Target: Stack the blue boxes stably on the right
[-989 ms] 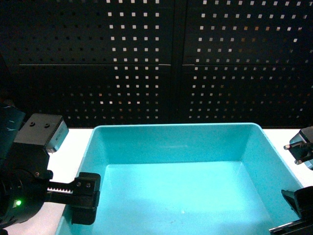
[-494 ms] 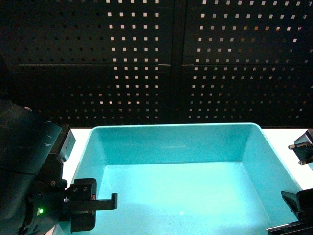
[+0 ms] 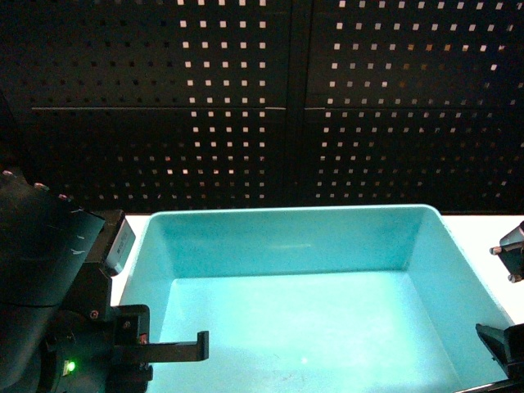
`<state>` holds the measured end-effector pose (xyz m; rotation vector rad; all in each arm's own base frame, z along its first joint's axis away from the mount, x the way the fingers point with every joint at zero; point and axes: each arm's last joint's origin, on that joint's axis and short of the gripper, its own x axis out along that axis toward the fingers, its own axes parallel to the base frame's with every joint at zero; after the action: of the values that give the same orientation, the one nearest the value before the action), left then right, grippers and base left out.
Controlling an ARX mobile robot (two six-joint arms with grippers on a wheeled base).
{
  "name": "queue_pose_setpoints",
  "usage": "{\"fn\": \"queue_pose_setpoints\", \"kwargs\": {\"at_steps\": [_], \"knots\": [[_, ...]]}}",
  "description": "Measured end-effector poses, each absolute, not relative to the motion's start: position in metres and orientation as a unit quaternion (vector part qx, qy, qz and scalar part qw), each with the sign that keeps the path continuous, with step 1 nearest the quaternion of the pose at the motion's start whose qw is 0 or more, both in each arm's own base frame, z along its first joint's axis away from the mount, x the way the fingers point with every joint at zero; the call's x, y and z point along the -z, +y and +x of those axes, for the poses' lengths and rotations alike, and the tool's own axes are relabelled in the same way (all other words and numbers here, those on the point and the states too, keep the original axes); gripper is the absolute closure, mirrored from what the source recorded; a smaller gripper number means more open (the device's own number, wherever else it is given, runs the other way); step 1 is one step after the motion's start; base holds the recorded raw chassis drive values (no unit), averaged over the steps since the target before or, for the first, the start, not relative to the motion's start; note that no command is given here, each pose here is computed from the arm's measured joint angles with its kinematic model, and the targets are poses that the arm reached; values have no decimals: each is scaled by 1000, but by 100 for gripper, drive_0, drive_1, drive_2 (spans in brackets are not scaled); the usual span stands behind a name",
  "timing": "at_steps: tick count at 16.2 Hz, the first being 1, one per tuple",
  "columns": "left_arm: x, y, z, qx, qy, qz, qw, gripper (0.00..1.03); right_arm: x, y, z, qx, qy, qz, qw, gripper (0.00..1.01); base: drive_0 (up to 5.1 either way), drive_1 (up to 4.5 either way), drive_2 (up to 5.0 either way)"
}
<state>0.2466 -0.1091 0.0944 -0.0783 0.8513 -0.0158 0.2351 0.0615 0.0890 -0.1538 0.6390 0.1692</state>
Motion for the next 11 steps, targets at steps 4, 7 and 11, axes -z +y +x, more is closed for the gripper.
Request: {"fn": "queue_pose_setpoints", "kwargs": {"at_steps": [4,7,11], "knots": [[-109,-108,248,17,385,-30,922,98,-101,58,237,-80,300,-69,948,99,0,0,0],[-133,-107,253,24,350,-32,936,98,-125,56,246,-77,267,-62,959,99,0,0,0],[-176,-108,263,38,290,-37,955,98,-170,50,263,-75,216,-45,973,99,0,0,0]]}}
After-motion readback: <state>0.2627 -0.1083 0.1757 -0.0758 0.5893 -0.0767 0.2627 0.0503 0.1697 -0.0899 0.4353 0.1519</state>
